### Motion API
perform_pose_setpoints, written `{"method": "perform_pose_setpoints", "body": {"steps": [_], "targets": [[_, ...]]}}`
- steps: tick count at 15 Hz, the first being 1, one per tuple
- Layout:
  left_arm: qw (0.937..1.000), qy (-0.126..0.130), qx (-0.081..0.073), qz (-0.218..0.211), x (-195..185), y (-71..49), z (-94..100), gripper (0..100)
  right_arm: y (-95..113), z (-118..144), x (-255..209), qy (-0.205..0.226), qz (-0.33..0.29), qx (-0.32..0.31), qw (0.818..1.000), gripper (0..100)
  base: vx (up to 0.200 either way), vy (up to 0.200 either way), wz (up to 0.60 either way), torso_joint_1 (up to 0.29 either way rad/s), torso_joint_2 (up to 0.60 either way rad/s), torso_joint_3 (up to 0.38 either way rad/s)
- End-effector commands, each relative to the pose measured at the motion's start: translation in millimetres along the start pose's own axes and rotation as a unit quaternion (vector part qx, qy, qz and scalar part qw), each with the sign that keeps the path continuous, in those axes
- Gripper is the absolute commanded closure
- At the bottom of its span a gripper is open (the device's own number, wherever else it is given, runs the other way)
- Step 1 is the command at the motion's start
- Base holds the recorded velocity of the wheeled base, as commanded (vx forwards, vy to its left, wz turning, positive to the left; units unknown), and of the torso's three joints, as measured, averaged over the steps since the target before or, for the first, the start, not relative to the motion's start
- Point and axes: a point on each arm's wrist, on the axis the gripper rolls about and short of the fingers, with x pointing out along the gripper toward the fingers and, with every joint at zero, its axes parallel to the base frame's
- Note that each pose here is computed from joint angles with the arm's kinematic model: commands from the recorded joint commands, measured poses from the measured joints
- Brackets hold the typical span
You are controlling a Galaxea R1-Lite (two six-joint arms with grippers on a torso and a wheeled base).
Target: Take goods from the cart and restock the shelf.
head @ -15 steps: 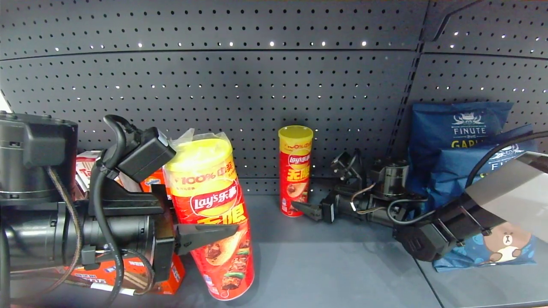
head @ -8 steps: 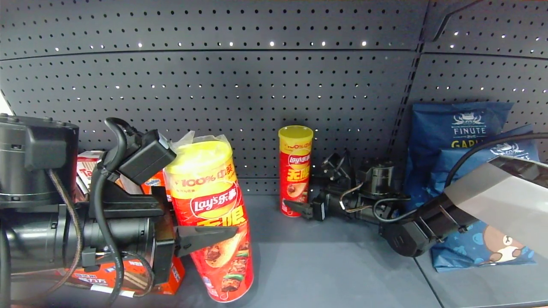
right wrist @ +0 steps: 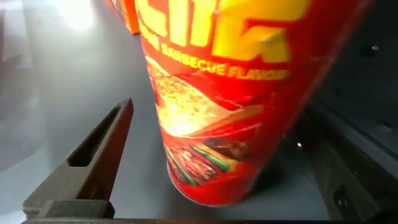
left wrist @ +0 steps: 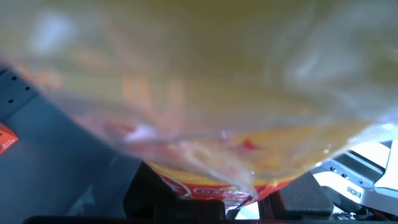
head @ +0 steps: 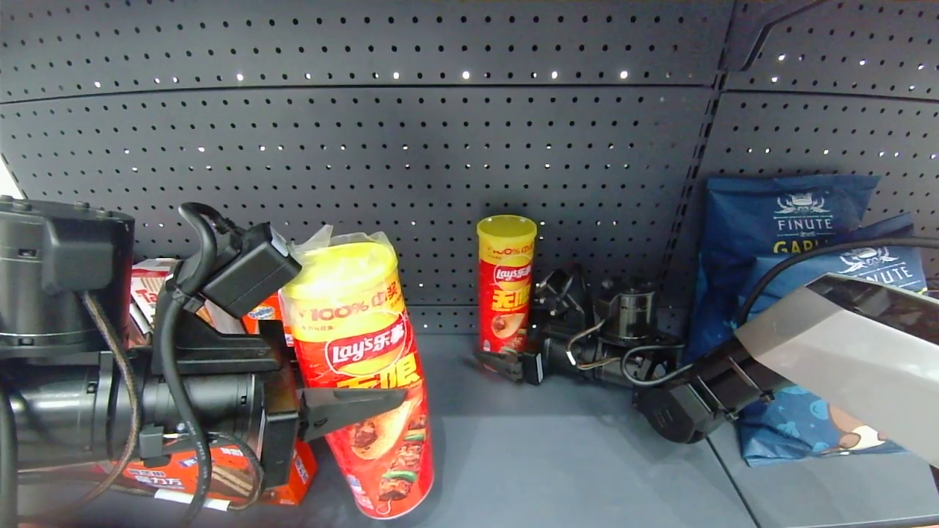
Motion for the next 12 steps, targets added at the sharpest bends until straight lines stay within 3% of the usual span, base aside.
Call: {"method": "perform_pose_setpoints", "body": {"steps": [1, 2, 8, 12], "targets": [[1.0, 0.0, 0.0, 0.0, -0.3, -0.2, -0.2, 100, 0.8, -2.2, 1.8, 0.001, 0.002, 0.0, 1.0, 0, 0.0, 0.0, 0.0, 0.0, 0.0, 0.0], [1.0, -0.001, 0.001, 0.0, -0.7, -0.4, 0.4, 100, 1.4, -2.3, 2.0, 0.002, 0.003, 0.001, 1.0, 100, 0.0, 0.0, 0.0, 0.0, 0.0, 0.0], [1.0, 0.005, -0.003, 0.0, -0.8, -0.9, -4.1, 100, 6.3, -8.4, -6.4, 0.011, 0.002, 0.005, 1.0, 100, 0.0, 0.0, 0.0, 0.0, 0.0, 0.0], [1.0, 0.005, -0.003, 0.0, -0.2, -1.0, -4.2, 100, 22.8, 16.4, -29.4, -0.003, 0.005, -0.001, 1.0, 100, 0.0, 0.0, 0.0, 0.0, 0.0, 0.0]]}}
